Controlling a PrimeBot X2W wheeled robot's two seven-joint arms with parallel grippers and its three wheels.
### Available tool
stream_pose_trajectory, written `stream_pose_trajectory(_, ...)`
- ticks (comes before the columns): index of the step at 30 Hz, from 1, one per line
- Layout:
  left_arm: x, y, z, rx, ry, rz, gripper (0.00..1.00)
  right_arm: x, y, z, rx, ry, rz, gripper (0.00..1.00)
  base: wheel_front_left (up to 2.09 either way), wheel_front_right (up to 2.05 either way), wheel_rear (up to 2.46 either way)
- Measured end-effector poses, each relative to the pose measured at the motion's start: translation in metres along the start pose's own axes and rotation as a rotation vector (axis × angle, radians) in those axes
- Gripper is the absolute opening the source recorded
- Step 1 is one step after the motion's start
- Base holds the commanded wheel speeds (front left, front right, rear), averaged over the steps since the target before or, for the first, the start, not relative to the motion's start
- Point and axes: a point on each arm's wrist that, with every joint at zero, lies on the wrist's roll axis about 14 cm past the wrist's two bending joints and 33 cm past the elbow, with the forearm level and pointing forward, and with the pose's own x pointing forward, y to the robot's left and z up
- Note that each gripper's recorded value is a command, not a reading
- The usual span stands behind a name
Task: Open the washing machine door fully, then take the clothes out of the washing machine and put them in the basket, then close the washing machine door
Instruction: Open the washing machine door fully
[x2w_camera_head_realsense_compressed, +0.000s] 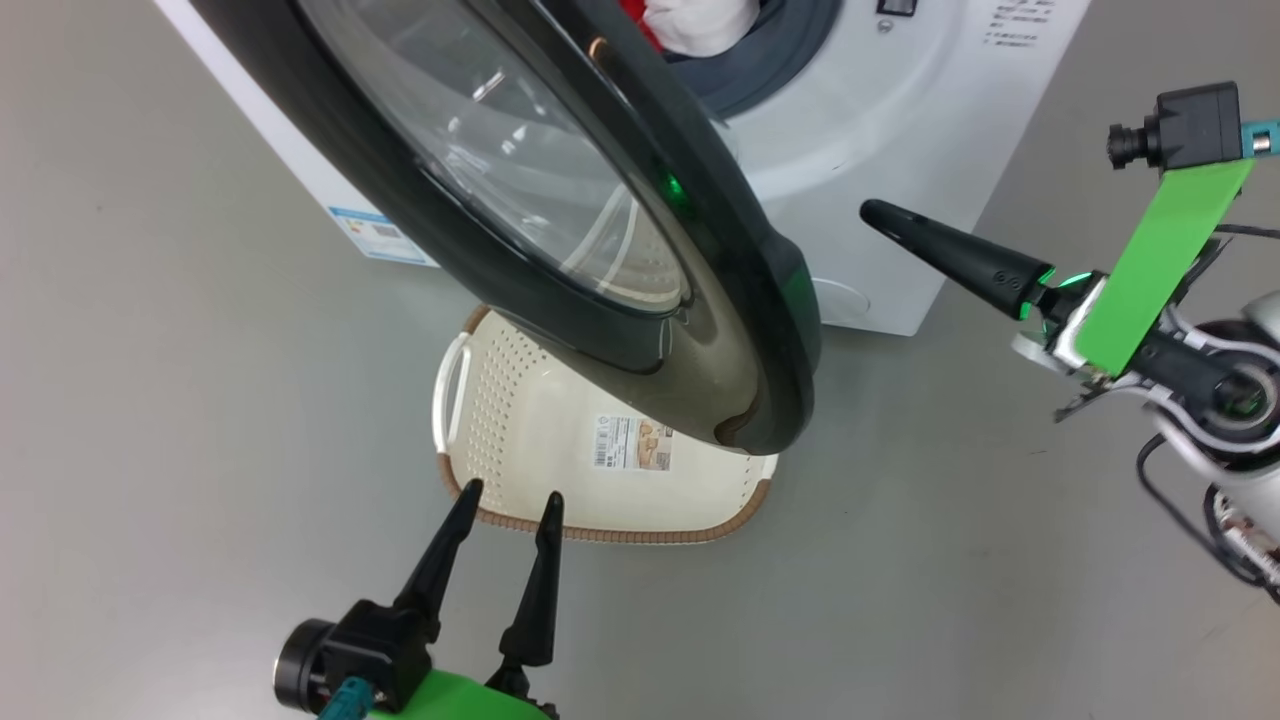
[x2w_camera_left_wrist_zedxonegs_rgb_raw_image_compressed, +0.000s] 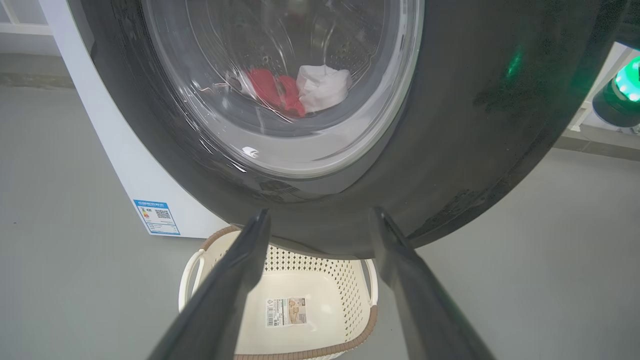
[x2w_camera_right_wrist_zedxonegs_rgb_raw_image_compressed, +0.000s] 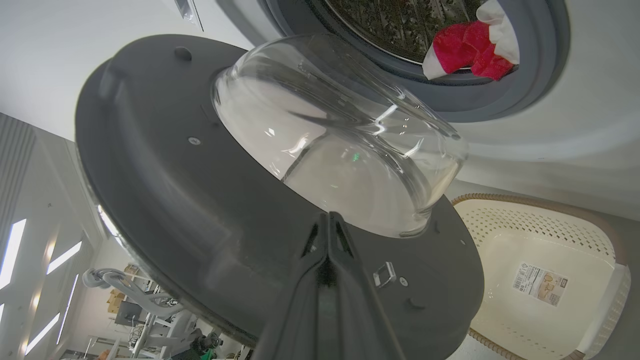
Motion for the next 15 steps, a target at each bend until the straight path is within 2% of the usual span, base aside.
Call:
stream_pose_trajectory(4,0.001,0.002,0.0,-0.001,0.002,0.01,1.0,0.003,-0.011,-0.004,0.067,0.081,-0.006,0.0,0.0,0.0,0.0)
stream_pose_trajectory(9,-0.001,0.003,-0.002,-0.002,0.008,0.017,1.0,0.011,-0.004,-0.015,0.138,0.178,0.046,0.0,0.0,0.0,0.0)
stream_pose_trajectory(15,-0.004,0.007,0.0,-0.003,0.005,0.034,1.0,0.017,0.001,-0.026,0.152,0.252,0.075,0.0,0.0,0.0,0.0)
